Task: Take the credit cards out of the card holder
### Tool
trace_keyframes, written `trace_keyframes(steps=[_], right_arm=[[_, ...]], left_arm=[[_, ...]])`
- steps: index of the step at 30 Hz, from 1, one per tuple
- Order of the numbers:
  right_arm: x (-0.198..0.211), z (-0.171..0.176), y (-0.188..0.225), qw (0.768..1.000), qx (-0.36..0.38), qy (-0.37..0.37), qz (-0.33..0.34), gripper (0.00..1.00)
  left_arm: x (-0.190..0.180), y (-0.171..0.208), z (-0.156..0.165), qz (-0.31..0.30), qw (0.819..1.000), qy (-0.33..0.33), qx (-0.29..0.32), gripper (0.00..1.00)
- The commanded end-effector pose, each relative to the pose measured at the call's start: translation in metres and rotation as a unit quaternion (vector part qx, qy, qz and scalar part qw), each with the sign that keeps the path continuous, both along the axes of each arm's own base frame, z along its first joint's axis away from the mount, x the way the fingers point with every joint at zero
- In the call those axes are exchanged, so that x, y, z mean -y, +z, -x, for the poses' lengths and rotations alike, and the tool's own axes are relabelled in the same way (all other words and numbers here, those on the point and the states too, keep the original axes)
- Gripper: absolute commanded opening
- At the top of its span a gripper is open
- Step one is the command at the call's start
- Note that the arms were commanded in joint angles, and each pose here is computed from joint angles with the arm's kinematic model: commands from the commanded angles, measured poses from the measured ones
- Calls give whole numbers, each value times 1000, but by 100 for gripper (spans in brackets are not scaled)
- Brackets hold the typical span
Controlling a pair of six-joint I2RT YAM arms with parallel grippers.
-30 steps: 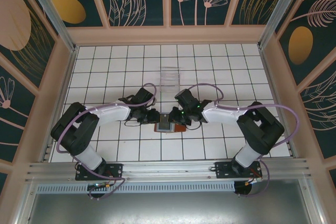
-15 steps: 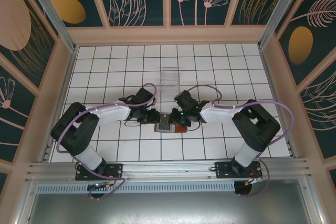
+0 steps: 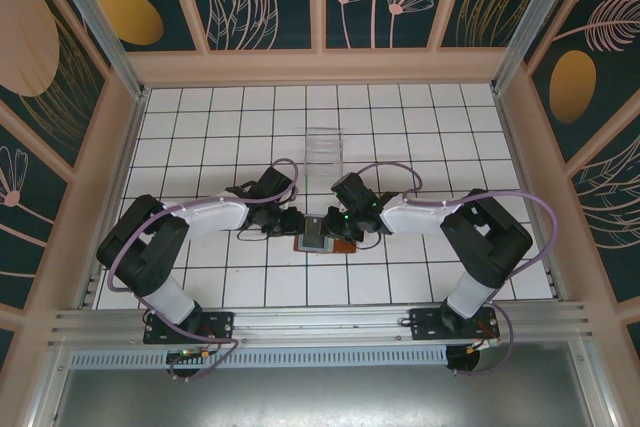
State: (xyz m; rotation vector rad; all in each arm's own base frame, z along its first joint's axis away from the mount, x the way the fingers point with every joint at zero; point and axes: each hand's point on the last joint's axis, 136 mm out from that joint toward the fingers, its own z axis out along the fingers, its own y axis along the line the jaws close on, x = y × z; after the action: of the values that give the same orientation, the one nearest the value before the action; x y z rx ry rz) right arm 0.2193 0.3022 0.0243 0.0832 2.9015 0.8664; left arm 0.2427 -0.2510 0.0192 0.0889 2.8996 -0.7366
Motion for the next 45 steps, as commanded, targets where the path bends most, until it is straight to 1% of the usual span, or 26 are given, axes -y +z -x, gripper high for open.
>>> trace_keyframes(steps=[1,11,13,16,21,25,33,38,40,42,45], right_arm=[[15,3,-13,999,-9,-14,45,16],[22,-6,2,998,17,-34,54,8],[22,-8,7,998,26,-36,50,8],[20,-10,16,998,37,-39,36,11],[15,-9,21,999,36,-37,11,13],[12,-8,21,999,33,-37,0,13],[11,-8,19,999,29,-35,-3,14],[9,-7,16,999,24,-30,-5,15],[7,-7,15,999,24,-28,-8,15],[6,-7,15,999,26,-27,-13,15],[4,-7,15,999,29,-21,-24,16]], left_arm=[[-13,-16,9,-37,999,-1,-17,29],[-13,-15,8,-40,999,0,-14,30],[-13,-13,6,-41,999,1,-11,30],[-10,-3,0,-36,999,2,2,31],[-2,18,-8,-16,1000,3,19,32],[3,24,-9,-4,1000,-1,22,33],[12,17,-5,11,1000,-13,12,35],[9,-1,-2,-3,1000,-15,-4,35],[4,-6,-1,-17,1000,-12,-4,34],[-6,-12,-2,-46,999,-7,-1,32],[-10,-15,1,-52,999,-8,-5,31]])
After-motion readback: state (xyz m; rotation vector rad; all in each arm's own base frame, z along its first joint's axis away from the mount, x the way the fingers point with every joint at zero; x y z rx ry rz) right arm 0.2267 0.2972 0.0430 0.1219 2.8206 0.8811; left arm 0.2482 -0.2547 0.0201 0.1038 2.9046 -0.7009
